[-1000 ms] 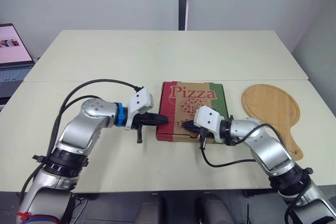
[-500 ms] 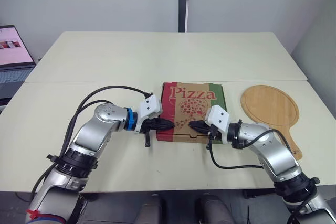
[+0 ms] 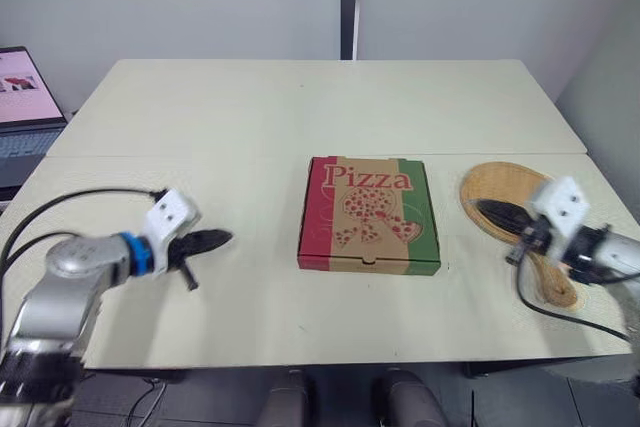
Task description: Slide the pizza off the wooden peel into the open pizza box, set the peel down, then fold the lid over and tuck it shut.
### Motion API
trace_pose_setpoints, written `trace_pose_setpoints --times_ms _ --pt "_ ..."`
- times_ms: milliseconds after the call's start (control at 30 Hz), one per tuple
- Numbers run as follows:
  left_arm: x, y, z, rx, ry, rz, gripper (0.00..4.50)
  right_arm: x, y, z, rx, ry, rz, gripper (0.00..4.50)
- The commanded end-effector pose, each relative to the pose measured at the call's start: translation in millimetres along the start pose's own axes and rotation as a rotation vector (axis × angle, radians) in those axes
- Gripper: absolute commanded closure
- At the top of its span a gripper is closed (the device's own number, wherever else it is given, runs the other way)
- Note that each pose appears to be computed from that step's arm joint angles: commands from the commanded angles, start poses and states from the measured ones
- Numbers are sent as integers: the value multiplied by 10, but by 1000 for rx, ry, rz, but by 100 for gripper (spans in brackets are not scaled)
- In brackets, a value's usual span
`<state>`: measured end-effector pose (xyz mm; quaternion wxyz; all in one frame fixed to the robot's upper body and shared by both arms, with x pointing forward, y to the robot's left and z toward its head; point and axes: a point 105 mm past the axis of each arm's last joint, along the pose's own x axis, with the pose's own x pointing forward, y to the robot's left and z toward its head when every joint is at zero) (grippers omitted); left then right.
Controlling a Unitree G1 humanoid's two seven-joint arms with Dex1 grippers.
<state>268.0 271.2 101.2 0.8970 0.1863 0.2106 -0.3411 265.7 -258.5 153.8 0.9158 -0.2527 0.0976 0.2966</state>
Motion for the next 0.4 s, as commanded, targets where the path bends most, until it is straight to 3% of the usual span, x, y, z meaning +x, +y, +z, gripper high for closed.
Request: trace_pose_setpoints --times_ms 33,200,400 --pt "-199 -1 -26 12 -1 70 450 -326 -160 -158 -38 70 -31 447" --pt "-334 -21 -257 -54 34 132 450 -667 -377 -498 -46 202 -104 447" --pt "-328 -49 -285 -75 30 98 450 -728 -548 -592 -48 226 -143 447"
